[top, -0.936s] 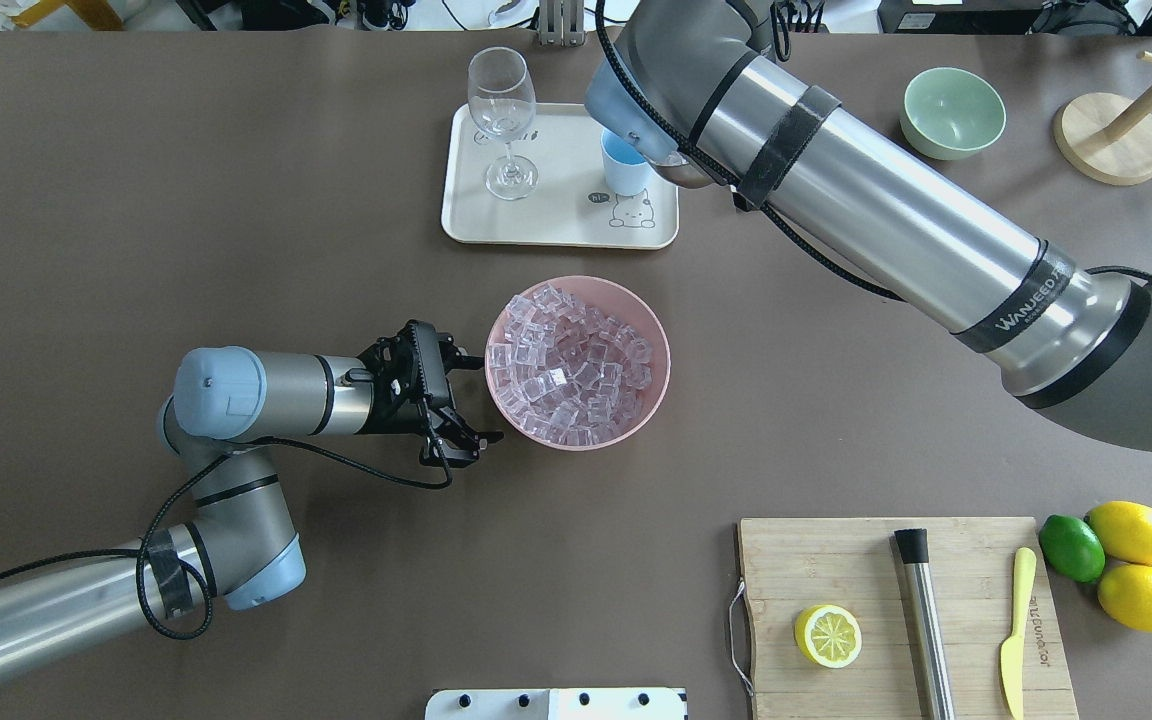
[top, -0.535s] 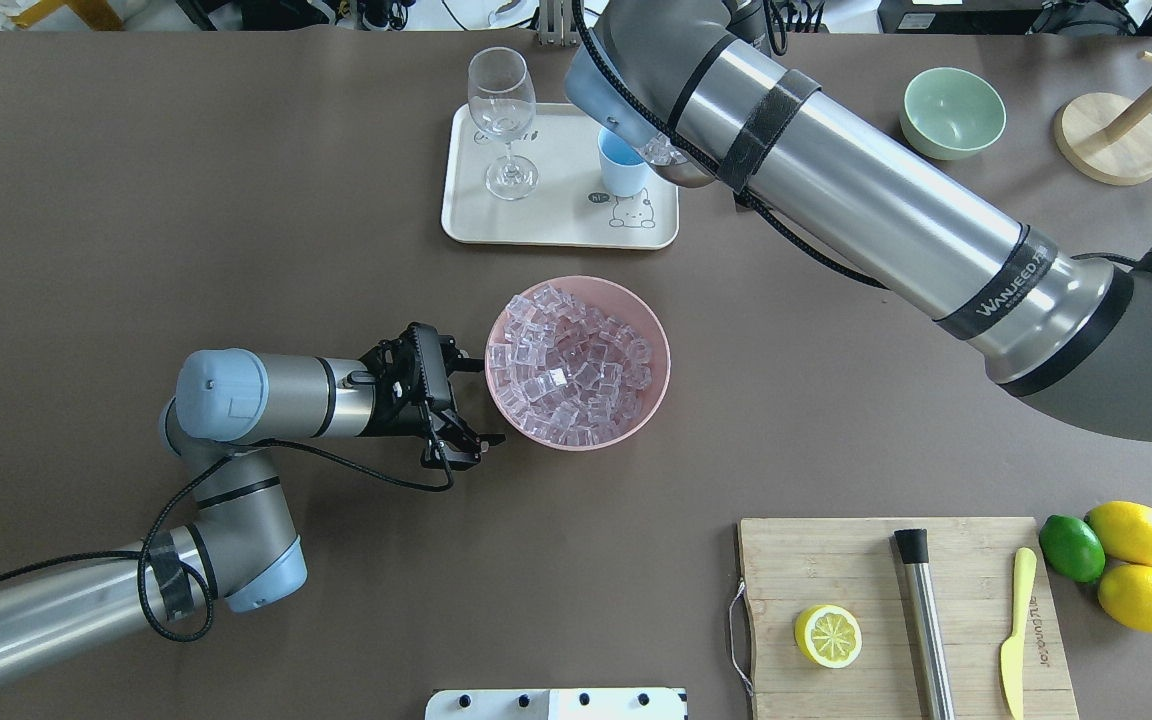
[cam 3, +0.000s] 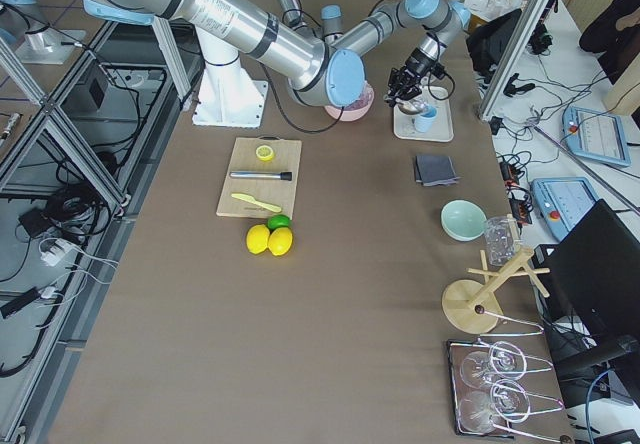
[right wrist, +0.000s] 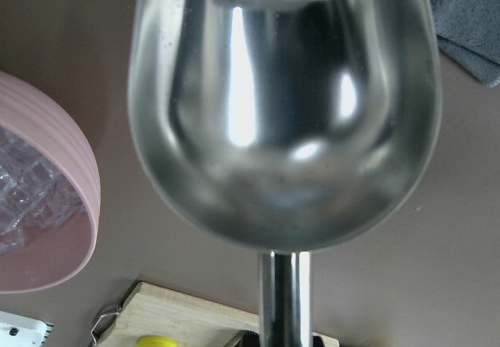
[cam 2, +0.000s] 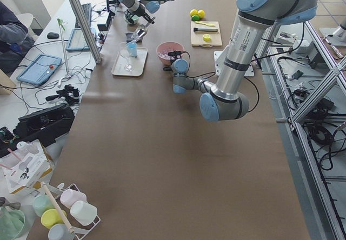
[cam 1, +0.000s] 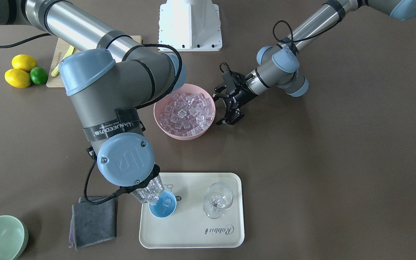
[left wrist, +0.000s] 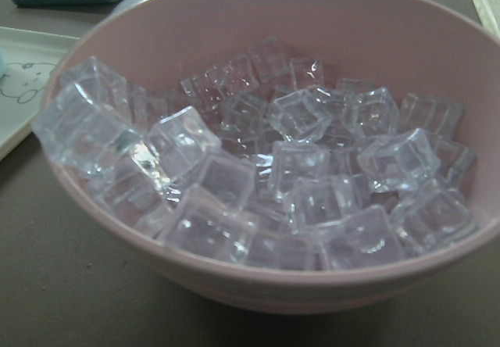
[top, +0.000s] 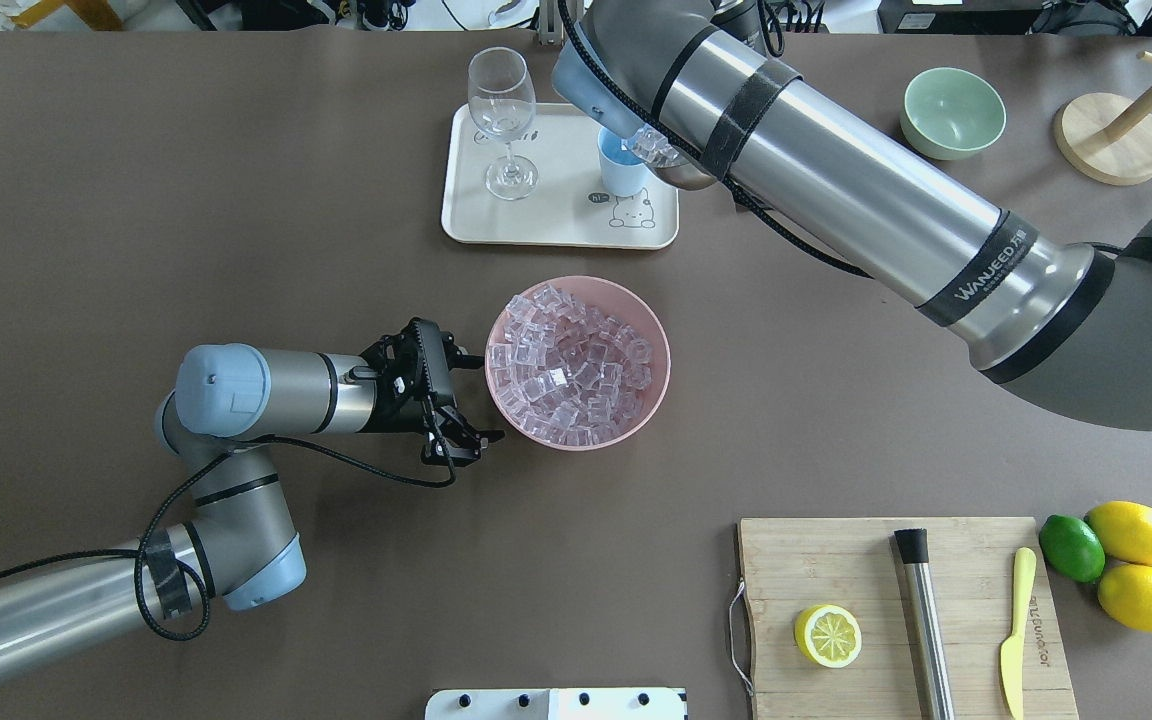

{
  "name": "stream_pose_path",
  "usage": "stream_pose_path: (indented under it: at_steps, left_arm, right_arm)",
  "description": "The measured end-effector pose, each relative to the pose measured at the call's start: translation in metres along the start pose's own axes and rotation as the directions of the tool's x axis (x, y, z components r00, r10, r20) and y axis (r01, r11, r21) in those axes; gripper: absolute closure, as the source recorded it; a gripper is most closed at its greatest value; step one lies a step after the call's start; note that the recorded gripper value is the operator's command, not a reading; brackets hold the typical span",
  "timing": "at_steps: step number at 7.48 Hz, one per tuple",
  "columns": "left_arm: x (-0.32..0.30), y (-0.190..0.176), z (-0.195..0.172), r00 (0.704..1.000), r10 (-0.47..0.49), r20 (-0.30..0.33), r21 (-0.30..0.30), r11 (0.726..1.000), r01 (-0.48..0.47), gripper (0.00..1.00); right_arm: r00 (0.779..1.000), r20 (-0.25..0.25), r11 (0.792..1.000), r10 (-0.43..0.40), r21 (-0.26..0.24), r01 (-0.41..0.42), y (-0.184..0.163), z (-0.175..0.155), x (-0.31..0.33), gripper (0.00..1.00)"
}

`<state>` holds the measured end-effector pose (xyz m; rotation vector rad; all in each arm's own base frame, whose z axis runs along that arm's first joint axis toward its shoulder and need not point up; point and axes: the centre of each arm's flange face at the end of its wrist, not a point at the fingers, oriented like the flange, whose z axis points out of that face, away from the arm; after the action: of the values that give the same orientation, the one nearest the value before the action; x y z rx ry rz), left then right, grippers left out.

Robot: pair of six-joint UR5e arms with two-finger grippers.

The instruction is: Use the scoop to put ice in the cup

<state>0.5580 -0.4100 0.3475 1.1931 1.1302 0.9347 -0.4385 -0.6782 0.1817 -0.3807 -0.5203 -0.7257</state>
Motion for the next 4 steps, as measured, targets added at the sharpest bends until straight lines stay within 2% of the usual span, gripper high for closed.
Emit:
stream_pose_path:
  at_steps: [2,4]
  left_arm:
    - [-0.007,-0.016,-0.023,0.999,-0.017,0.032,-0.060,0.998,0.019,0.02]
    - [-0.009,-0.034,-0.067,0.996,-0.047,0.080,-0.168,0.984,0.060,0.02]
  right_arm:
    - [1.000,0.001,1.000,-0.012,-0.014,0.012,-0.001,-0.006,-0.004,1.00]
    - [1.000,-0.004,1.000,-0.020,-0.021,0.020,-0.001,-0.010,-0.006,1.00]
